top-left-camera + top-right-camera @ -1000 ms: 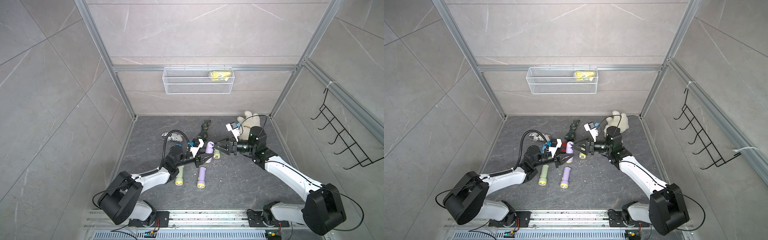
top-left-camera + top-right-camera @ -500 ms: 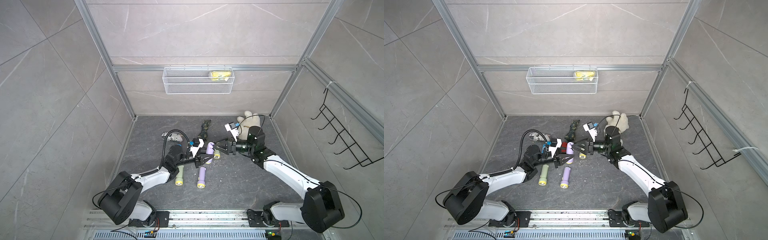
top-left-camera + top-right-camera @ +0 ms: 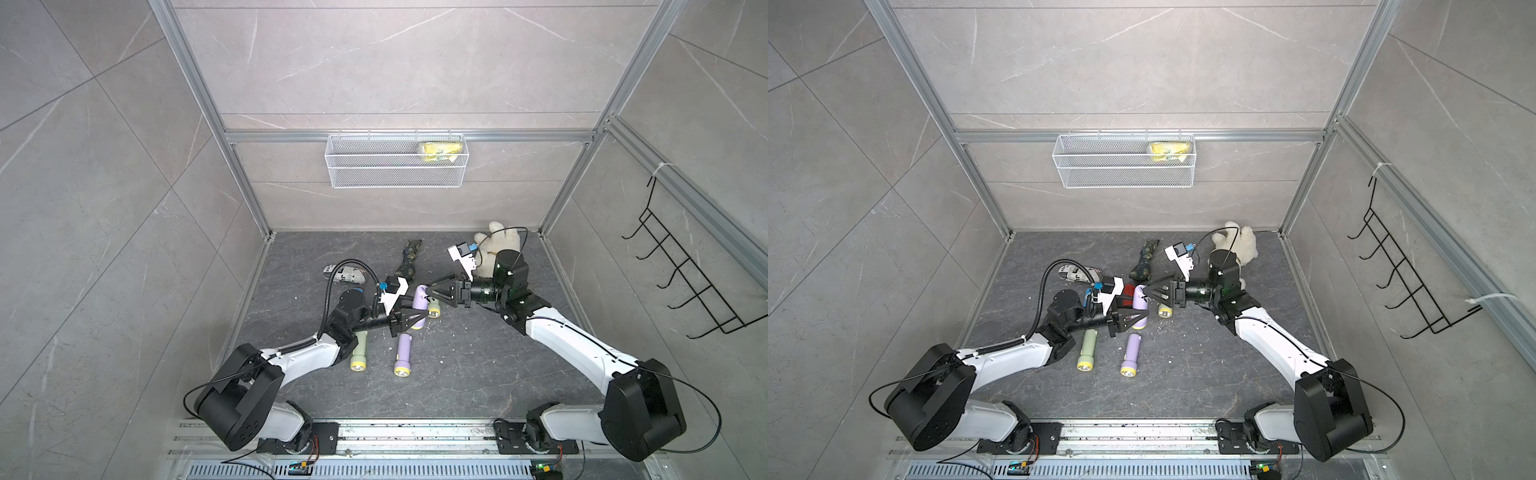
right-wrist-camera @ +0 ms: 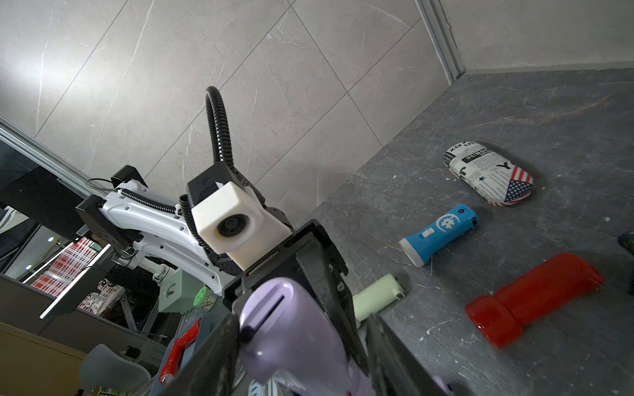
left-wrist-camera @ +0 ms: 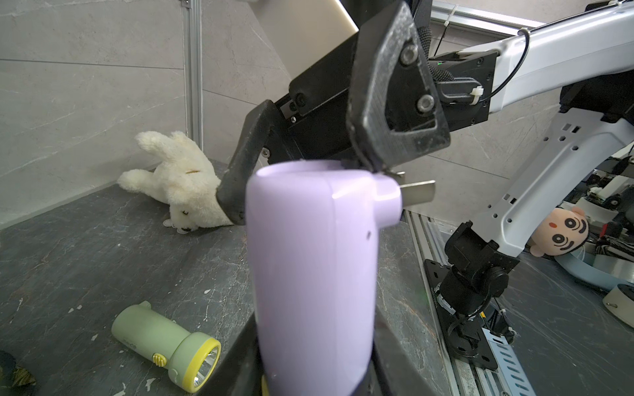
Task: Close the plug at the bottom of the flashlight
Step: Close the plug of the flashlight.
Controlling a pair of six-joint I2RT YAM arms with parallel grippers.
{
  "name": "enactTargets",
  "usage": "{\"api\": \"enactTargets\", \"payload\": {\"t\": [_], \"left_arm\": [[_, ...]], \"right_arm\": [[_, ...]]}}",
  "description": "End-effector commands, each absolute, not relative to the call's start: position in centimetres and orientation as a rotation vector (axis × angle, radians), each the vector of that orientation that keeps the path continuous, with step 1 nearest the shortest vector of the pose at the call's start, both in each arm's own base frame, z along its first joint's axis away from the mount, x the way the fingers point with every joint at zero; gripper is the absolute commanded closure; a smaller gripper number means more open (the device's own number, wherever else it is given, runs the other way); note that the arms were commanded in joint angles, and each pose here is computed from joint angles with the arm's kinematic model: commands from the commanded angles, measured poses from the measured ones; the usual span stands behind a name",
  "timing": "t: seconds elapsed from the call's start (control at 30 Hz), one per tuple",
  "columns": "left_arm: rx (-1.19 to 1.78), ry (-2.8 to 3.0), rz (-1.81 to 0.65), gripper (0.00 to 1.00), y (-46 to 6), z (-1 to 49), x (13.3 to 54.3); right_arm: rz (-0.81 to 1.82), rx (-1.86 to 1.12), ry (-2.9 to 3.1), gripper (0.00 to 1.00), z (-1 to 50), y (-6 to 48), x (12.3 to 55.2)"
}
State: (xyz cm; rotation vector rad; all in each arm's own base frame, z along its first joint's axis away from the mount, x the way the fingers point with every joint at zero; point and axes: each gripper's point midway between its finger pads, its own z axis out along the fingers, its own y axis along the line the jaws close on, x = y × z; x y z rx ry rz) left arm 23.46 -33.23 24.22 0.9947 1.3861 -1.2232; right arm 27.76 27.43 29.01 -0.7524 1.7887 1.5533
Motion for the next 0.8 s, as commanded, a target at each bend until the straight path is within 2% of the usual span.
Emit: {"api": "enactTargets", "payload": {"t": [0.0, 0.57, 0.77], "left_arm": [[1.031, 1.213, -1.226, 1.00, -33.5, 28.8, 22.6], [1.096, 1.150, -1.177, 1.00, -33.8, 30.3, 21.3], [1.113, 1.110, -1.155, 1.00, -33.6, 31.5, 20.6]], "right_arm": [[1.550, -0.795, 1.765, 0.38, 29.7, 27.8, 27.2], [1.586, -0.811, 1.797, 0.63, 28.3, 28.6, 26.8], [1.603, -0.830, 1.804, 0.65, 27.8, 29.2, 26.3]]}}
